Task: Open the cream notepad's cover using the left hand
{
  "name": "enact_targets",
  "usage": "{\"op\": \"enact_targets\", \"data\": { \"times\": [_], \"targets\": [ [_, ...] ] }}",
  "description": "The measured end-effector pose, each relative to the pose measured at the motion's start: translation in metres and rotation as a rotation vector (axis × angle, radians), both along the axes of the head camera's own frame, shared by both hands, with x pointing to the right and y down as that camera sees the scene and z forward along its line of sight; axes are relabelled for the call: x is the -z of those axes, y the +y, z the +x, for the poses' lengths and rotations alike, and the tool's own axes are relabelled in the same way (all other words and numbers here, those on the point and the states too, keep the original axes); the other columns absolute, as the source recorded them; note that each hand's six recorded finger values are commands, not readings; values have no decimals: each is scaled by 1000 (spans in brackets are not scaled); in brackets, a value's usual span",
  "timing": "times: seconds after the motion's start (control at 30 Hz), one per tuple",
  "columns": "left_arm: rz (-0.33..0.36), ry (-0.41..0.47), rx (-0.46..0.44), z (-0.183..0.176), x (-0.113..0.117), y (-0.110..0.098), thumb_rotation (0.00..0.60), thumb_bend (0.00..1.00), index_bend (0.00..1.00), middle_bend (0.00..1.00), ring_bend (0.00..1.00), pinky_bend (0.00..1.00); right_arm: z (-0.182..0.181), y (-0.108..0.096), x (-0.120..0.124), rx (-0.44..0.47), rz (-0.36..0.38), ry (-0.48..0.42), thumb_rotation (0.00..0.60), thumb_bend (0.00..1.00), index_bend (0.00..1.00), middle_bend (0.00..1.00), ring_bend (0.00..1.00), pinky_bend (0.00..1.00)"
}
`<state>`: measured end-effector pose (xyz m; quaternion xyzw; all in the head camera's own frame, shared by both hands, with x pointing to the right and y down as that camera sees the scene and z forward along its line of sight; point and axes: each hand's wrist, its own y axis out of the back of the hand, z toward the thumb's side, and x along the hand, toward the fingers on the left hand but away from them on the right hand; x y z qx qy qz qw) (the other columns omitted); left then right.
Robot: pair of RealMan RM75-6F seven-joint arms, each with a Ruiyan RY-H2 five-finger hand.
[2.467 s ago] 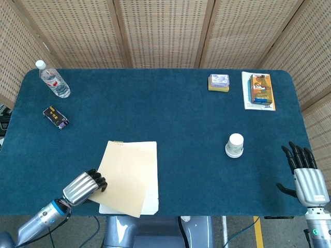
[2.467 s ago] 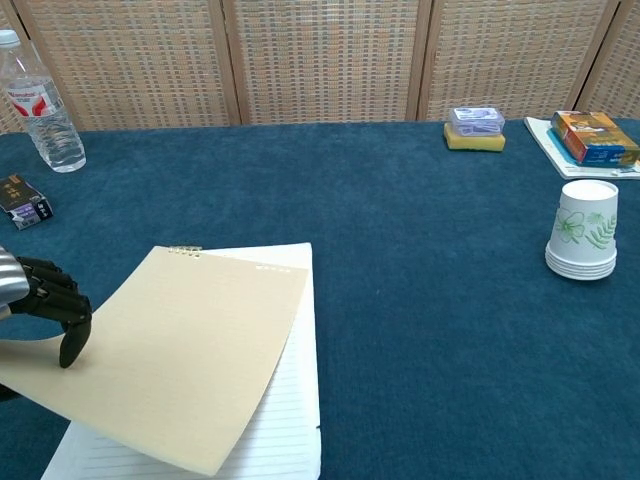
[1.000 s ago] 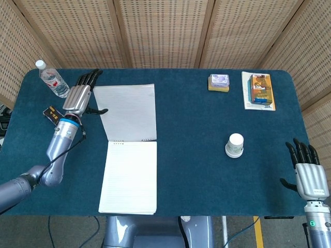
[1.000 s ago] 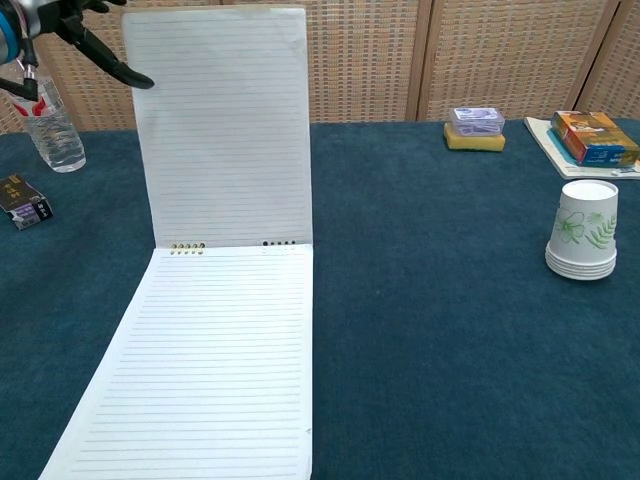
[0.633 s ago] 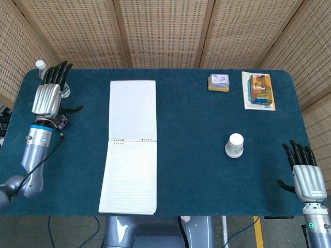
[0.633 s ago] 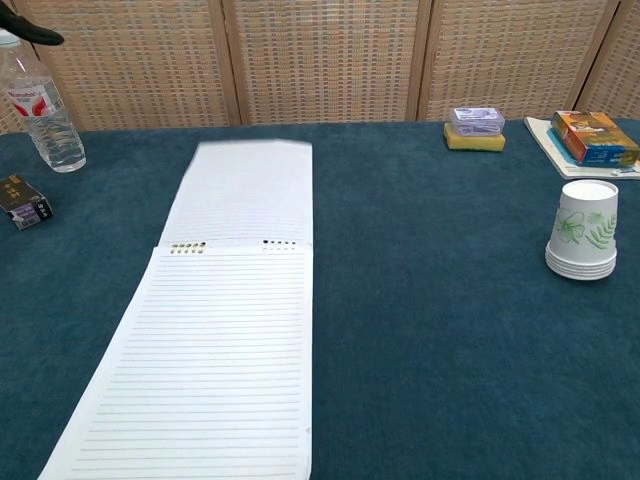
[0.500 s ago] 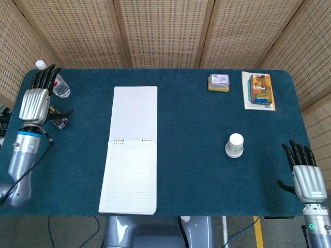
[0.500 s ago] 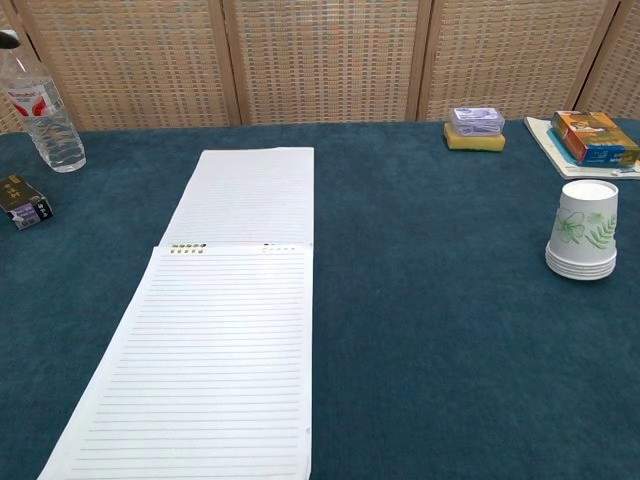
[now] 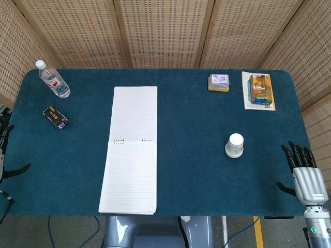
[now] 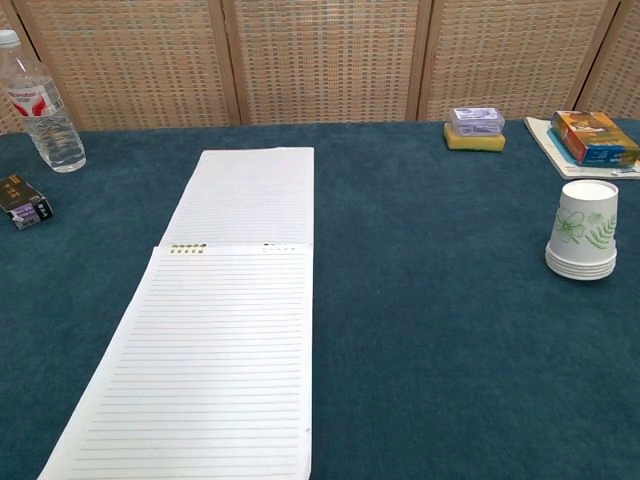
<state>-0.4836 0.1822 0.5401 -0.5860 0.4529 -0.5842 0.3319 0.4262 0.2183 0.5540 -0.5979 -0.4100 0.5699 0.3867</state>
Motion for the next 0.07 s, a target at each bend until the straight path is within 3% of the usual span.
{"op": "enact_targets", "data": {
  "times": [0.07],
  "targets": [
    [-3,19,-11,3,1,9,600,0,0,0,0,0,-1,1,2,5,4,-3,600,0,53,0,0,0]
  ]
}}
